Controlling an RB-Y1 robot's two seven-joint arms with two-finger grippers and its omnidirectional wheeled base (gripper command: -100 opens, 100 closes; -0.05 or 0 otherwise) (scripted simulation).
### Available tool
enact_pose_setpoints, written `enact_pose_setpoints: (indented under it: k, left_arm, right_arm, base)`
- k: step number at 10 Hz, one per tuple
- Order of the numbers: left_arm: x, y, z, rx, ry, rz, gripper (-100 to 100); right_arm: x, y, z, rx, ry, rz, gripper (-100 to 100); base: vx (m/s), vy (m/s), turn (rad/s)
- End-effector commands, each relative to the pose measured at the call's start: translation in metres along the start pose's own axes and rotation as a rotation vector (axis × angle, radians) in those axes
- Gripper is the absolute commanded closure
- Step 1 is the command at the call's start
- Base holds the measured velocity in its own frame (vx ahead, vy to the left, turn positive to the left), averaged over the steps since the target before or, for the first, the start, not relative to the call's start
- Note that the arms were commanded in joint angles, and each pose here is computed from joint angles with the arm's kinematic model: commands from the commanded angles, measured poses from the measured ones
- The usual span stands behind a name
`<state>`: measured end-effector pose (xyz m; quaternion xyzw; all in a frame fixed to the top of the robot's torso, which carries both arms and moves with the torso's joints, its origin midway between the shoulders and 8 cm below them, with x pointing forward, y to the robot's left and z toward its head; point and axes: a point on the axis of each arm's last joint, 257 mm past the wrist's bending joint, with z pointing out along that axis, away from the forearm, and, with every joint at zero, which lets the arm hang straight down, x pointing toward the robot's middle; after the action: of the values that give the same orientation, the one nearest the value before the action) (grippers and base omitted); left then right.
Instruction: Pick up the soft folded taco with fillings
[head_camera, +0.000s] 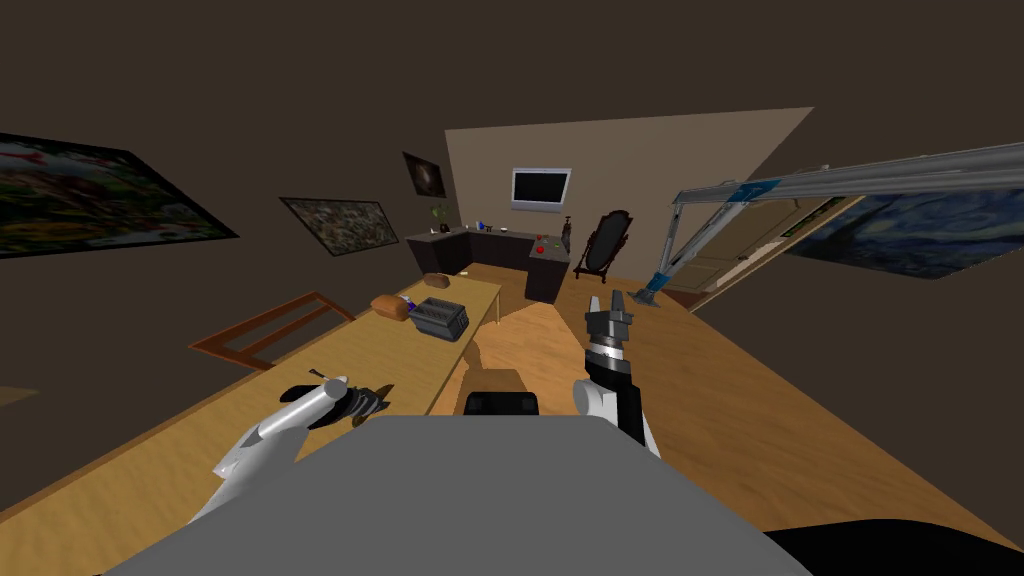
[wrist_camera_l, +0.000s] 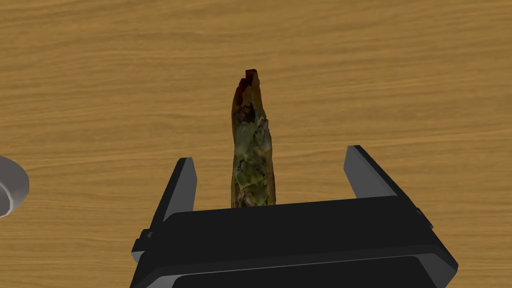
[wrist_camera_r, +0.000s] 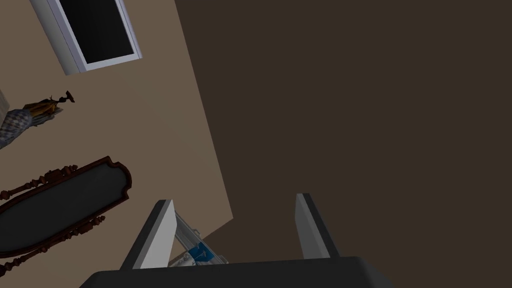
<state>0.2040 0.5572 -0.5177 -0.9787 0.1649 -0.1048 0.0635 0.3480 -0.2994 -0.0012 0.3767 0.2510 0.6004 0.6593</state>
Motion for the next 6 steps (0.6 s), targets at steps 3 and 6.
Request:
enact_pose_setpoints:
  k: [3,6]
  left_arm:
    - [0.008,0.0,0.01,-0.017,-0.003,0.024,-100]
    - [0.044,-0.02,0.011,0.008,0.026,0.094,-100]
  right_arm:
    - [0.0,0.0,0.0,0.0,0.0,0.0,0]
    - [0.0,0.0,0.0,0.0,0.0,0.0,0]
  base:
    - [0.009,-0.017,0.086]
    - [0.011,-0.026,0.148]
